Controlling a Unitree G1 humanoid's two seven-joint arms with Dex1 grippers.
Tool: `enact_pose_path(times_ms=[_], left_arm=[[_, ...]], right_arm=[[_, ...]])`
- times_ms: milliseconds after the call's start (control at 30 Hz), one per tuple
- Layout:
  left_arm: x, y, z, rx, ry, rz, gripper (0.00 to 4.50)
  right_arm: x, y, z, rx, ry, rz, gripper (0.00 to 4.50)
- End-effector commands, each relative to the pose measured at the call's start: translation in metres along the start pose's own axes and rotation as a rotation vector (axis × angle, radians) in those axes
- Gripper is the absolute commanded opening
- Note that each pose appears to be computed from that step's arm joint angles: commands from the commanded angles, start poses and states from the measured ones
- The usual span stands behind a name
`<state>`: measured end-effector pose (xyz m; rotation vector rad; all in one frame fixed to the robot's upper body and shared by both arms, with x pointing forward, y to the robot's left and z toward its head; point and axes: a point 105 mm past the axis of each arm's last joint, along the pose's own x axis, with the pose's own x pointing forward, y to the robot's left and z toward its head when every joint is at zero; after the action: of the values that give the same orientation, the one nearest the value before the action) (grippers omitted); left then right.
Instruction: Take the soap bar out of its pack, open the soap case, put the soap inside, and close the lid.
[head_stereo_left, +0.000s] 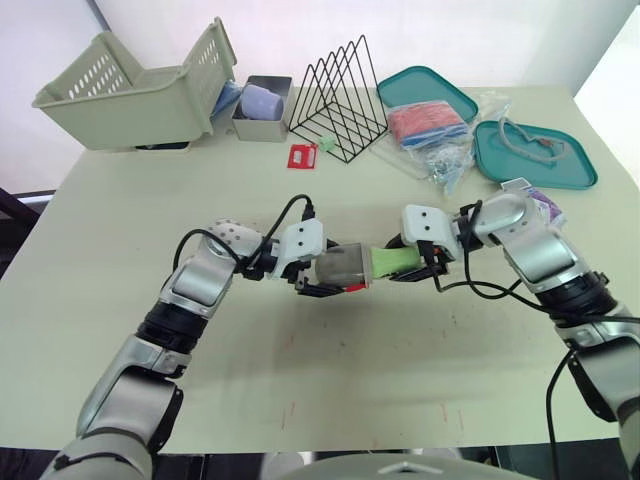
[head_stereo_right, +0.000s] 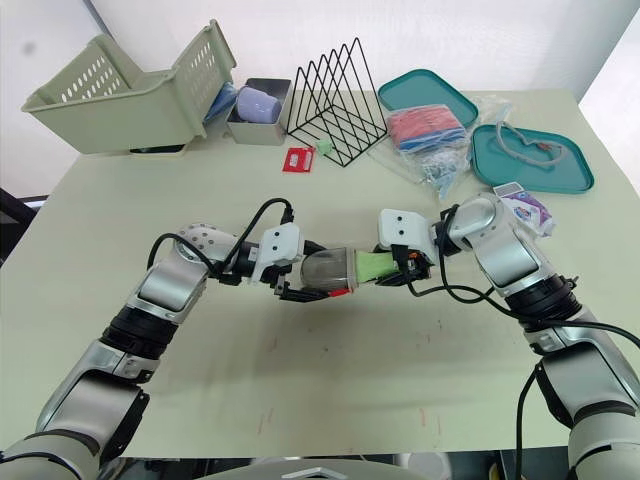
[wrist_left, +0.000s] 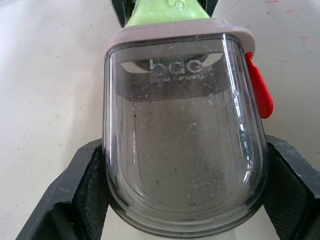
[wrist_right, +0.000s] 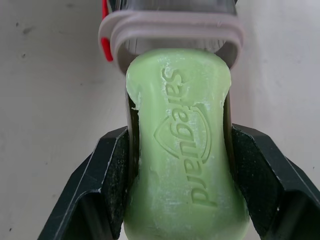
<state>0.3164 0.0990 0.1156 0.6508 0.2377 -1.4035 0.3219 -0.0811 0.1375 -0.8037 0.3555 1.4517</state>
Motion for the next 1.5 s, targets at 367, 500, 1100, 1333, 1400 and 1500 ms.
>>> enact_pose_path(times_ms=[367,500,1100,1333,1400,1500], left_arm=[[0.009,0.004,0.017,0.045,-0.041,0.015,3.48],[0.010,0.006,0.018,0.045,-0.047,0.020,3.48],[0.011,0.006,0.014,0.050,-0.032,0.009,3.48],[0.012,0.006,0.015,0.052,-0.037,0.011,3.48],[0.012,0.005,0.016,0.052,-0.039,0.011,3.48],[0.013,0.005,0.017,0.051,-0.042,0.010,3.48]], right_arm=[[0.004,-0.001,0.029,-0.062,-0.013,0.010,2.44],[0.004,-0.001,0.033,-0.065,-0.004,0.006,2.44],[0.001,0.005,0.039,-0.076,-0.039,0.022,4.32],[0.000,0.004,0.041,-0.092,-0.044,0.019,4.32],[-0.002,0.001,0.040,-0.096,-0.042,0.005,4.32],[-0.003,-0.002,0.038,-0.094,-0.040,-0.007,4.32]])
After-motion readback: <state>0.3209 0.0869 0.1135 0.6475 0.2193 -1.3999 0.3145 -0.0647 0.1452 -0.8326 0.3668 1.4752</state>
